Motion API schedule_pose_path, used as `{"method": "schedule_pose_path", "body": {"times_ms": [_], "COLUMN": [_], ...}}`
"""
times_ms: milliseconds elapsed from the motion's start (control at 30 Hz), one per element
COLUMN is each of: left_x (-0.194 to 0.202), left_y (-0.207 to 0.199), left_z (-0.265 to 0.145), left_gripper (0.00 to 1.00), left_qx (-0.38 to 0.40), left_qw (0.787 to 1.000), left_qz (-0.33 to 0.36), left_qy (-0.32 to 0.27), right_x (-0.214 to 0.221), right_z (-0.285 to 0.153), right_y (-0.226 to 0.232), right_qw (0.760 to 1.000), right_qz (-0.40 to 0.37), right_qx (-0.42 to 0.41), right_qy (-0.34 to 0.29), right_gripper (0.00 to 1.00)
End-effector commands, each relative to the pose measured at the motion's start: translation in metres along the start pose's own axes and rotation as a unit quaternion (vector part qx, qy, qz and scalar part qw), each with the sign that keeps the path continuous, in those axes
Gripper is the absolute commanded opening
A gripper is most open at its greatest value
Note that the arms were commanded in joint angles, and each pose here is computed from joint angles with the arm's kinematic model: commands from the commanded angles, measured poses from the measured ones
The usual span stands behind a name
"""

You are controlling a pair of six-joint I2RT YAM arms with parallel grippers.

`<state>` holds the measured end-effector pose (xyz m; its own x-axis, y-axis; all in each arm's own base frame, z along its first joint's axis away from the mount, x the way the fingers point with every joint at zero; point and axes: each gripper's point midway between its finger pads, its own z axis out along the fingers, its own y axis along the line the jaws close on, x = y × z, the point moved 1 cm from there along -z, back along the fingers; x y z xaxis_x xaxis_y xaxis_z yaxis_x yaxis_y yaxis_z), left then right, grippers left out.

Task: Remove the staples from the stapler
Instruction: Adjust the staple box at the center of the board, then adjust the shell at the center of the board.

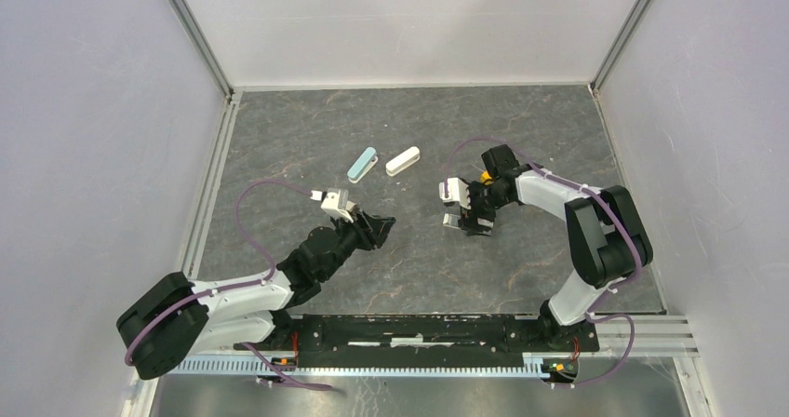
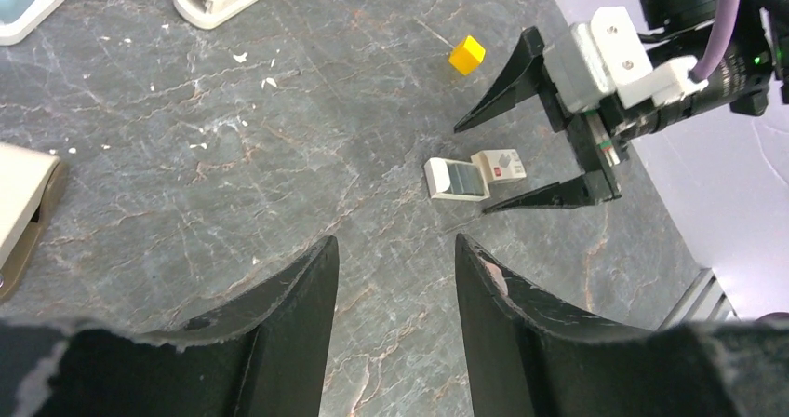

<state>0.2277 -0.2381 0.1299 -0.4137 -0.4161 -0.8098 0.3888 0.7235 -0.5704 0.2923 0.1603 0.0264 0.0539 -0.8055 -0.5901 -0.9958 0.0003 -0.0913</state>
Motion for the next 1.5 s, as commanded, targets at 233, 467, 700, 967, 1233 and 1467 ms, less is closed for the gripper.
{"method": "schedule_pose_path", "body": {"times_ms": [233, 467, 700, 967, 1233, 1467], "left_x": [0.000, 0.003, 0.004, 0.019, 0.040, 0.045], "left_y": [0.003, 0.003, -0.002, -0.023, -0.030, -0.028], "left_z": [-0.004, -0.004, -0.001, 0.023, 0.049, 0.051], "left_gripper": [0.57, 0.57, 0.57, 0.51, 0.40, 0.39], "left_qx": [0.001, 0.005, 0.015, 0.042, 0.048, 0.046], "left_qw": [1.000, 1.000, 1.000, 0.998, 0.995, 0.994], "left_qz": [0.009, 0.002, -0.001, -0.028, -0.048, -0.050], "left_qy": [-0.008, -0.005, -0.001, 0.040, 0.075, 0.082], "right_x": [-0.008, -0.006, -0.024, -0.033, 0.009, 0.025], "right_z": [0.000, -0.002, -0.010, -0.046, -0.041, -0.032], "right_y": [-0.027, -0.036, -0.022, -0.008, 0.004, 0.007], "right_qw": [0.999, 0.998, 1.000, 0.995, 0.995, 0.996], "right_qz": [0.020, 0.026, 0.001, -0.102, -0.082, -0.055], "right_qx": [0.046, 0.060, 0.022, 0.002, -0.038, -0.036], "right_qy": [0.006, 0.018, -0.016, -0.022, 0.033, 0.058], "right_gripper": [0.79, 0.74, 0.81, 0.92, 0.89, 0.85]}}
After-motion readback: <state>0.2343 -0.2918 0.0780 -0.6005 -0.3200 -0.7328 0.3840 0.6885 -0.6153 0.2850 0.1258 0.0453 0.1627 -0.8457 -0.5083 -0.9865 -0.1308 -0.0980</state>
